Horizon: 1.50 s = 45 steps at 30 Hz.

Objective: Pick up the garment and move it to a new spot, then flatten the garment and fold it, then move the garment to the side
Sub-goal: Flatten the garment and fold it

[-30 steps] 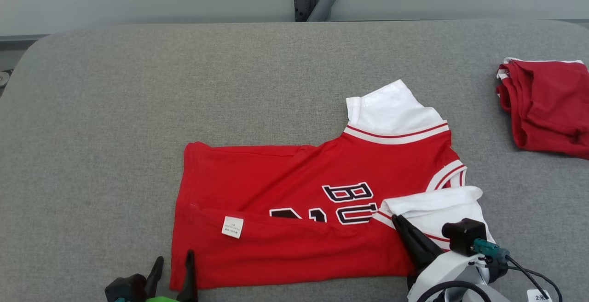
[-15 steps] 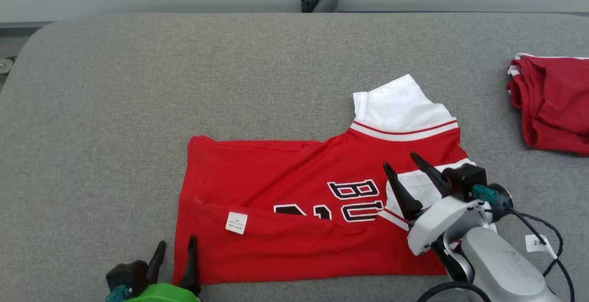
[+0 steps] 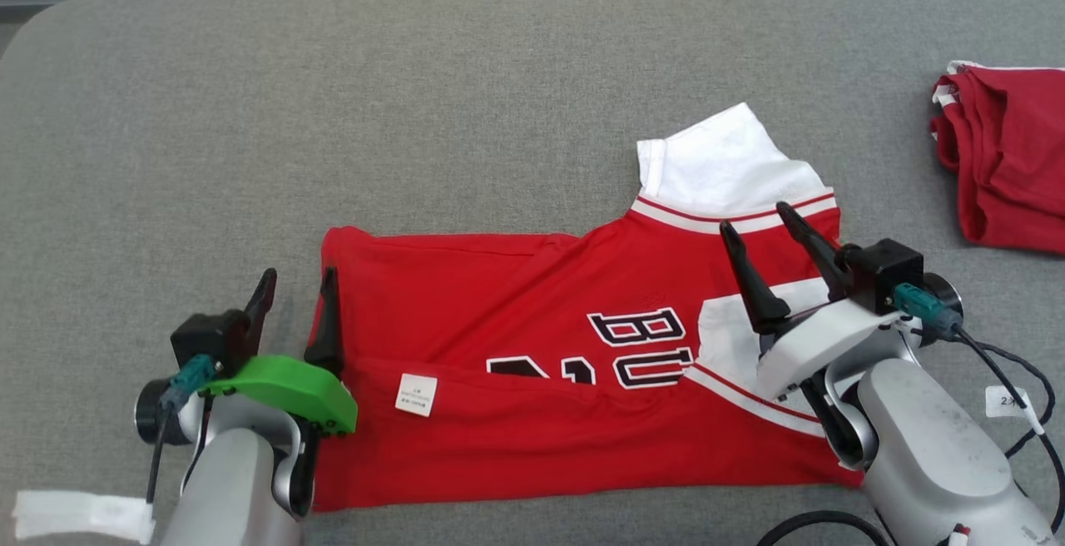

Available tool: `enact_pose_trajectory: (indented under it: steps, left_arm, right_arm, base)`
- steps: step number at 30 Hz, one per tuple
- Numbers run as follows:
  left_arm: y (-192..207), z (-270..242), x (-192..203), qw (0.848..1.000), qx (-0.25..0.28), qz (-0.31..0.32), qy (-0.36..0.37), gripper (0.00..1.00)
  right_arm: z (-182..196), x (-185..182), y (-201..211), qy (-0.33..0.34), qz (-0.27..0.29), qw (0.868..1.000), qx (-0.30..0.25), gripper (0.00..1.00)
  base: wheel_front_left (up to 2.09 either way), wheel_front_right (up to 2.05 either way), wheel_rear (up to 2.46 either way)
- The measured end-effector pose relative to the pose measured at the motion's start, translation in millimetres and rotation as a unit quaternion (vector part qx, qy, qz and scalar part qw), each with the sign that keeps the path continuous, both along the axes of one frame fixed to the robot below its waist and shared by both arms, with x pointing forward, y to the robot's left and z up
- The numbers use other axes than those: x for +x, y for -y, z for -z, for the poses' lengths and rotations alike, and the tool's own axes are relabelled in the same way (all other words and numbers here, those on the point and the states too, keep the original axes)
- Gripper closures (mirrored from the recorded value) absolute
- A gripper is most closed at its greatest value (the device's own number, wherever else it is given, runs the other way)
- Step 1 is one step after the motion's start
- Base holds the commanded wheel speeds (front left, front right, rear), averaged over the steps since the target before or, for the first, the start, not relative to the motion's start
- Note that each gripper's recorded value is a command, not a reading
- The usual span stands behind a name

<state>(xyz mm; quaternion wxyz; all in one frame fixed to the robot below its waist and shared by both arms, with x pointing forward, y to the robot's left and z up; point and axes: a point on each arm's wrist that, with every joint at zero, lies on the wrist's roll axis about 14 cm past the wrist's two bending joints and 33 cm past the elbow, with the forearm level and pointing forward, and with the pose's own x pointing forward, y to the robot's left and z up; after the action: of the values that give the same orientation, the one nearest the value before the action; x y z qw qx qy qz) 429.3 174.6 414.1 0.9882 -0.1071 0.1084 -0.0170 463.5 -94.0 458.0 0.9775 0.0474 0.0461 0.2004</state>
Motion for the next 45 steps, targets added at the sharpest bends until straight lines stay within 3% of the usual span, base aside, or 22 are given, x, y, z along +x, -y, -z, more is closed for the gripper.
enact_pose_trajectory:
  steps: [10, 11, 12, 13, 14, 15, 27, 37, 38, 39, 40, 45]
  left_arm:
    - [8, 36, 40, 0.998, 0.015, 0.022, -0.053, 0.0]
    - [9, 41, 41, 0.998, 0.013, 0.024, -0.06, 0.05]
    - [11, 45, 42, 0.997, 0.013, 0.026, -0.066, 0.21]
    - [13, 49, 44, 0.997, 0.012, 0.028, -0.07, 0.56]
    - [14, 50, 46, 0.997, 0.012, 0.03, -0.071, 0.74]
    - [15, 50, 49, 0.997, 0.011, 0.03, -0.07, 1.0]
    - [15, 44, 58, 0.998, 0.015, 0.035, -0.054, 1.0]
    - [8, 36, 58, 0.999, 0.008, 0.032, -0.041, 1.0]
    - [9, 37, 57, 0.999, 0.005, 0.032, -0.042, 1.0]
    - [9, 38, 57, 0.998, 0.004, 0.033, -0.044, 1.0]
    - [10, 39, 56, 0.998, 0.003, 0.033, -0.045, 1.0]
    - [7, 40, 58, 0.999, -0.002, 0.027, -0.046, 1.0]
  right_arm:
    - [-2, 30, 26, 0.014, 0.03, 0.999, -0.005, 0.0]
    - [-2, 33, 30, 0.015, 0.034, 0.999, -0.007, 0.0]
    - [-4, 36, 34, 0.019, 0.037, 0.999, -0.008, 0.0]
    - [-5, 40, 36, 0.022, 0.038, 0.999, -0.012, 0.0]
    - [-5, 42, 37, 0.023, 0.036, 0.999, -0.017, 0.0]
    - [-3, 45, 39, 0.023, 0.035, 0.999, -0.022, 0.0]
    - [10, 108, 44, -0.039, 0.021, 0.995, -0.094, 0.0]
    - [71, 127, 18, -0.193, -0.01, 0.969, -0.151, 0.0]
    - [73, 129, 17, -0.199, -0.01, 0.968, -0.152, 0.34]
    - [74, 131, 14, -0.2, -0.014, 0.967, -0.156, 0.34]
    - [74, 133, 10, -0.194, -0.019, 0.968, -0.157, 1.0]
    - [71, 139, 8, -0.172, -0.02, 0.973, -0.155, 1.0]
  base:
    - [0.0, 0.0, 0.0]
    - [0.0, 0.0, 0.0]
    - [0.0, 0.0, 0.0]
    - [0.0, 0.0, 0.0]
    - [0.0, 0.0, 0.0]
    - [0.0, 0.0, 0.0]
    - [0.0, 0.0, 0.0]
    - [0.0, 0.0, 0.0]
    - [0.0, 0.0, 0.0]
    - [0.0, 0.0, 0.0]
    - [0.0, 0.0, 0.0]
    - [0.0, 0.0, 0.0]
